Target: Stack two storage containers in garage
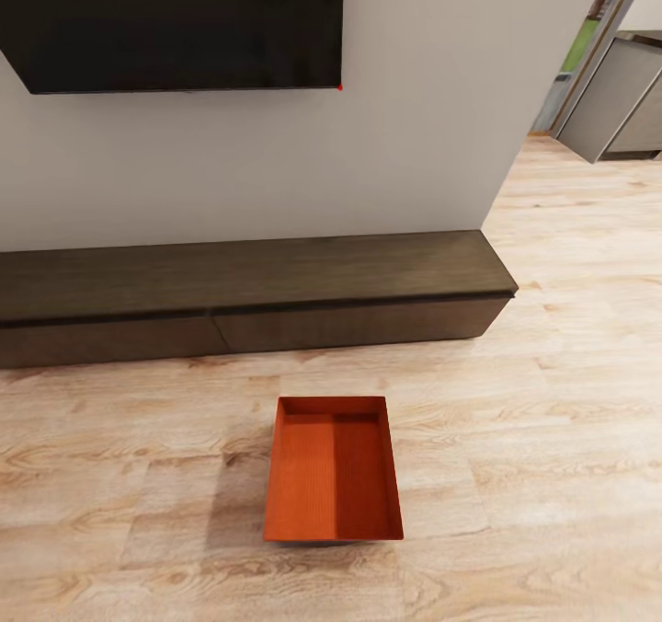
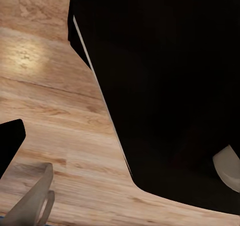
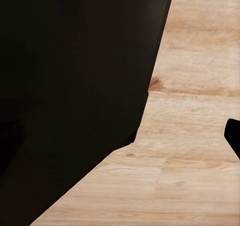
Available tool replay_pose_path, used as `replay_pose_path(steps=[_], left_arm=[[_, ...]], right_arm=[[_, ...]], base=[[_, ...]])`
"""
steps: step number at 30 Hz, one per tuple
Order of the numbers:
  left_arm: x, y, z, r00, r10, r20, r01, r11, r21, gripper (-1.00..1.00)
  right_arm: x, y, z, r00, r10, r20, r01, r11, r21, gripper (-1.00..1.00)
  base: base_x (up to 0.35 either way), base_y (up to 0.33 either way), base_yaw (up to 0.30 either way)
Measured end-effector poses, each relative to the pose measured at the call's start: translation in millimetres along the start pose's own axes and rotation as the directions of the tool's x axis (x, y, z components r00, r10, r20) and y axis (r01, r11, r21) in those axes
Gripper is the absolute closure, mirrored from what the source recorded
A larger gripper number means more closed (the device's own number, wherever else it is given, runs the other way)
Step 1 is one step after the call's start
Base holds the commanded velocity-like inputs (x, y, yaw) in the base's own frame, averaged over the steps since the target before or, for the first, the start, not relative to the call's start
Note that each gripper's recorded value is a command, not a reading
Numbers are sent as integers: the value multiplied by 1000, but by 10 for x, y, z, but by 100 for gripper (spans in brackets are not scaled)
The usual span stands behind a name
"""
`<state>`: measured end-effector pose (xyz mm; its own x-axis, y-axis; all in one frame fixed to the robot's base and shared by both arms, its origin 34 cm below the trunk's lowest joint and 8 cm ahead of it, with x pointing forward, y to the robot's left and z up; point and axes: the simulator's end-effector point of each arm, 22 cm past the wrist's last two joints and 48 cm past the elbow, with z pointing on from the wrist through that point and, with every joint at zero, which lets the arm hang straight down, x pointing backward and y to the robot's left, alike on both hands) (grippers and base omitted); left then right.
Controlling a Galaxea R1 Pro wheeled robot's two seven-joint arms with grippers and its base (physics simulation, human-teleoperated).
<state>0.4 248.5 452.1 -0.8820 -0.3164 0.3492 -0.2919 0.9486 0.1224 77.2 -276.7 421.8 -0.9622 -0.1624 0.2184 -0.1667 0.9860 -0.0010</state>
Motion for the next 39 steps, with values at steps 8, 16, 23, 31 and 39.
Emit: replay_pose_path(steps=[8, 16, 23, 31, 39], left_arm=[[-228, -23, -2, 999, 10, 46, -10, 1000, 2, -100], [-2318, 807, -357, 978, 36, 207, -2, 987, -162, -100], [-3368, 424, -675, 949, 22, 315, 29, 987, -156, -100], [-4595, -961, -1335, 886, 2, 464, -8, 1000, 12, -100], [-5044, -2171, -1951, 771, 98, 629, -170, 984, 55, -100]], right_arm=[[4, -90, 2, 1000, 2, -4, -2, 1000, 21, -100], [-1777, -732, -29, 981, 24, 192, -61, 980, 189, -100], [-3111, -1073, -378, 922, 103, 373, -212, 941, 265, -100], [-4550, -1024, -975, 826, 134, 548, -294, 931, 216, -100], [-4859, -421, -1101, 796, 142, 588, -268, 954, 132, -100]], base=[[0, 0, 0], [0, 0, 0], [0, 0, 0], [0, 0, 0], [0, 0, 0]])
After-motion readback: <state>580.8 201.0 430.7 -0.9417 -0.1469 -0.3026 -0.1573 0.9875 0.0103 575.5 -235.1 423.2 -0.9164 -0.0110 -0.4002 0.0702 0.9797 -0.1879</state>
